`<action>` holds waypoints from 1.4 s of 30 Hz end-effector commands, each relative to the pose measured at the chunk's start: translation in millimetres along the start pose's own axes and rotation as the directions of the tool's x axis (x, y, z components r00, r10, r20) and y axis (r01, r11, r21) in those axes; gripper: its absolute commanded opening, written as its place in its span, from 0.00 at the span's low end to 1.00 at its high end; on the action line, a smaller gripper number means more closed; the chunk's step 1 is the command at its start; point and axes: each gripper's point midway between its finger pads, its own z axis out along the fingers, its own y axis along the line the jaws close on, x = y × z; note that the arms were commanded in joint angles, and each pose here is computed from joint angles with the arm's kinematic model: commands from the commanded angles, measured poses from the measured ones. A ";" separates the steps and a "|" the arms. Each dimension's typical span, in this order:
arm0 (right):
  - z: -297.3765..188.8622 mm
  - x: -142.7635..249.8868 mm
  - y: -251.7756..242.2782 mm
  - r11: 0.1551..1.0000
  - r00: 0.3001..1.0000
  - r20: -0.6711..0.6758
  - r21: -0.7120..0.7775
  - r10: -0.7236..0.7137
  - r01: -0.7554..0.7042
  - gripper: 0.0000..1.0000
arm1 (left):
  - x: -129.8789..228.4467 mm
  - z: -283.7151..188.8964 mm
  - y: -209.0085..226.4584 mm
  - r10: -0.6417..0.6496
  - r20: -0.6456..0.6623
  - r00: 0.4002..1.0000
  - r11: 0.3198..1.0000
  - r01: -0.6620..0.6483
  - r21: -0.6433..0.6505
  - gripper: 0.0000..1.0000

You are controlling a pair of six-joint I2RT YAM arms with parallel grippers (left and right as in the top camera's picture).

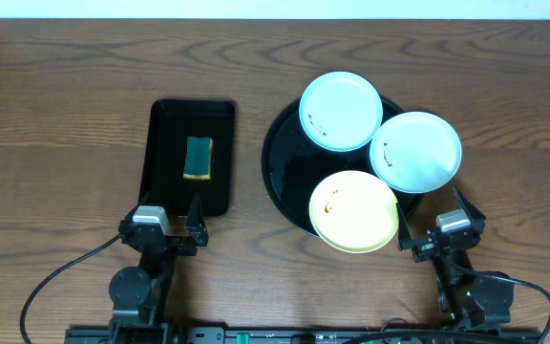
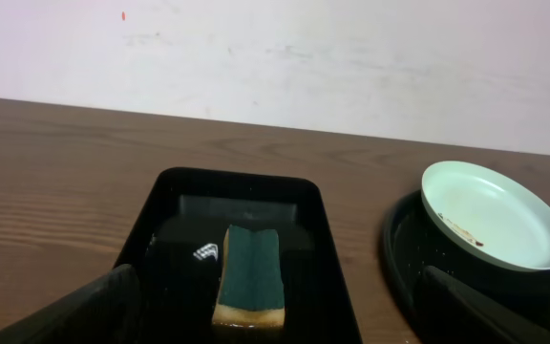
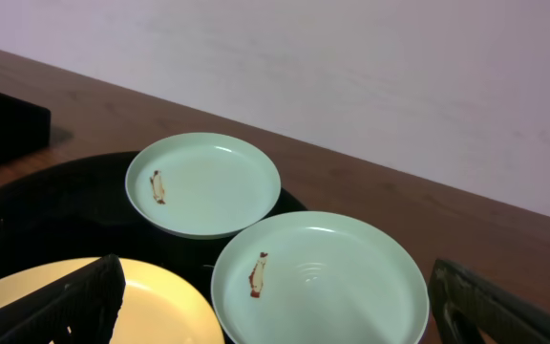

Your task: Clean dirty plates on tray and stack at the side

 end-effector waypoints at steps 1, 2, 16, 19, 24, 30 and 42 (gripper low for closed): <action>-0.6 1.3 -5.8 1.000 1.000 -0.003 0.025 -0.005 0.005 0.99 | 14.4 0.2 1.1 0.001 -0.048 0.999 1.000 -0.001 0.002 0.91; -0.6 1.2 -5.8 1.000 1.000 -0.003 0.025 -0.005 0.005 0.99 | 14.4 0.2 1.1 0.001 -0.048 0.999 1.000 -0.001 0.002 0.91; -0.6 1.2 -5.8 1.000 1.000 -0.003 0.025 -0.005 0.005 0.99 | 14.4 0.2 1.1 0.001 -0.048 0.999 1.000 -0.001 0.002 0.91; -0.6 1.2 -5.8 1.000 1.000 -0.003 0.025 -0.005 0.005 0.99 | 14.4 0.2 1.1 0.001 -0.048 0.999 1.000 -0.001 0.002 0.91; -0.6 1.2 -5.8 1.000 1.000 -0.003 0.025 -0.005 0.005 0.99 | 14.4 0.2 1.1 0.001 -0.048 0.999 1.000 -0.001 0.002 0.91; -0.6 1.3 -5.0 1.000 1.000 -0.003 0.020 0.021 -0.021 0.99 | 14.4 0.2 1.1 0.001 -0.048 0.999 1.000 -0.001 0.002 0.91; -17.2 -97.8 -25.5 0.966 0.966 0.063 0.053 0.251 -0.254 0.99 | 14.3 0.2 1.1 0.001 -0.048 0.999 1.000 -0.001 0.002 0.91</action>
